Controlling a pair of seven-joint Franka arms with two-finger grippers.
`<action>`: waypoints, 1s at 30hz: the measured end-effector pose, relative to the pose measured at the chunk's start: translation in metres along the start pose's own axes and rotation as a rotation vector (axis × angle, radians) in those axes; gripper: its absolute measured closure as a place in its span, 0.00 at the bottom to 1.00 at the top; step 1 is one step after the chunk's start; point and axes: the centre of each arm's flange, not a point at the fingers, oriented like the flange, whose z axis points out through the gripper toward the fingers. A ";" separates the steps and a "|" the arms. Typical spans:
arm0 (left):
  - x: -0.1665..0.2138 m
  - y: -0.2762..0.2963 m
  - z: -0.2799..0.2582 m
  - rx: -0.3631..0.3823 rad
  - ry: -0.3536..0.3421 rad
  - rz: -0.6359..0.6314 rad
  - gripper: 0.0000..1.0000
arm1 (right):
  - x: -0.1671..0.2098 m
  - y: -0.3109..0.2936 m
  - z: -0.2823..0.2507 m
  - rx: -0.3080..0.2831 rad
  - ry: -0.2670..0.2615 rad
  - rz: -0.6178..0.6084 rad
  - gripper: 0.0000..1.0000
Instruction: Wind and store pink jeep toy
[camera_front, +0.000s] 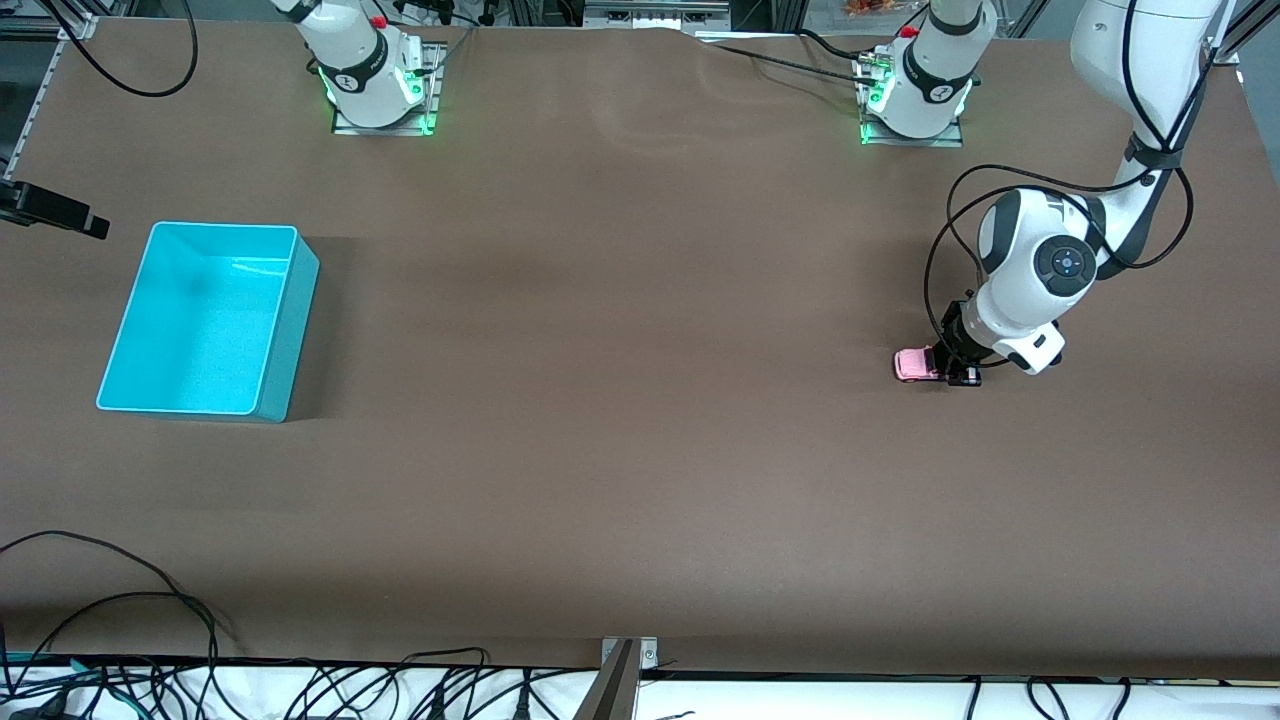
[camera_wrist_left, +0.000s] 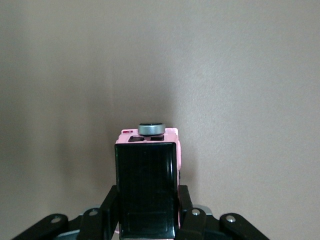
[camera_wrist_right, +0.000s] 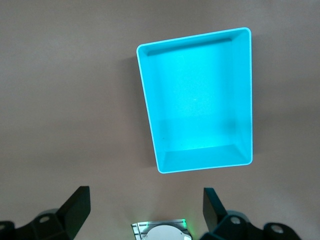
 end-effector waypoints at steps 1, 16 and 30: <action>0.001 0.000 0.000 -0.001 0.006 0.006 0.50 | 0.000 0.000 0.000 0.000 0.000 0.000 0.00; 0.024 0.000 0.001 -0.001 0.026 0.005 0.50 | 0.000 -0.001 0.000 0.000 0.000 -0.001 0.00; 0.077 -0.003 0.003 -0.001 0.068 0.031 0.50 | 0.000 -0.001 0.000 0.000 0.000 -0.002 0.00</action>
